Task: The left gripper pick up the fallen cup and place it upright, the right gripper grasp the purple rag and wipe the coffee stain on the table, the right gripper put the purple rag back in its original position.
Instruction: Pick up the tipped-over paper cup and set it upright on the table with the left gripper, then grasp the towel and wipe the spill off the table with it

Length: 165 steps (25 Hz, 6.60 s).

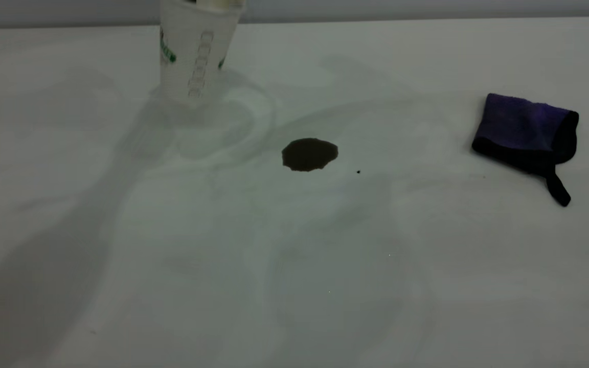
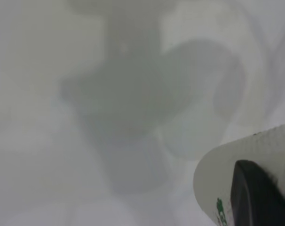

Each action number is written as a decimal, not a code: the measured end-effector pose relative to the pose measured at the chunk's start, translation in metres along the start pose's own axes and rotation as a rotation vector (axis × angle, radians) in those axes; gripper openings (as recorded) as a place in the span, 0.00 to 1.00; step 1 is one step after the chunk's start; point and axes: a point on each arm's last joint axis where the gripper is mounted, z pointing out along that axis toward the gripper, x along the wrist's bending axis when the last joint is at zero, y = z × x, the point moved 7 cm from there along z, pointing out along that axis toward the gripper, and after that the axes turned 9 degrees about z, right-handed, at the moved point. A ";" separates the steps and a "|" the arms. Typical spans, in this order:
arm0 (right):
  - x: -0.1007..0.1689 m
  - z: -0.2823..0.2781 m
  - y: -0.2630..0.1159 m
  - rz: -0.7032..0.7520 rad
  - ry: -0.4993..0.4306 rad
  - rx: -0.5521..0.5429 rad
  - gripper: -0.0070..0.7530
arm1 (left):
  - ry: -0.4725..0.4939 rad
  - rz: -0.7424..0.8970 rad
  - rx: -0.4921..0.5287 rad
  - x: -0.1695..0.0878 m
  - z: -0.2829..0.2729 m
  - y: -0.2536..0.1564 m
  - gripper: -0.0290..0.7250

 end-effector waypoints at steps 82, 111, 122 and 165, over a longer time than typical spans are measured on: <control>0.000 0.000 0.000 0.000 0.000 0.000 0.32 | 0.254 -0.322 -0.221 -0.132 -0.221 -0.320 0.46; 0.000 0.000 0.000 0.000 0.000 0.000 0.32 | 0.449 -0.558 -0.690 -0.186 -0.186 -0.424 0.44; 0.000 0.000 0.000 0.000 0.000 0.000 0.32 | 0.448 -0.557 -0.690 -0.186 -0.185 -0.424 0.44; 0.006 0.352 0.057 -0.040 -0.063 0.542 0.96 | 0.449 -0.557 -0.690 -0.186 -0.185 -0.424 0.44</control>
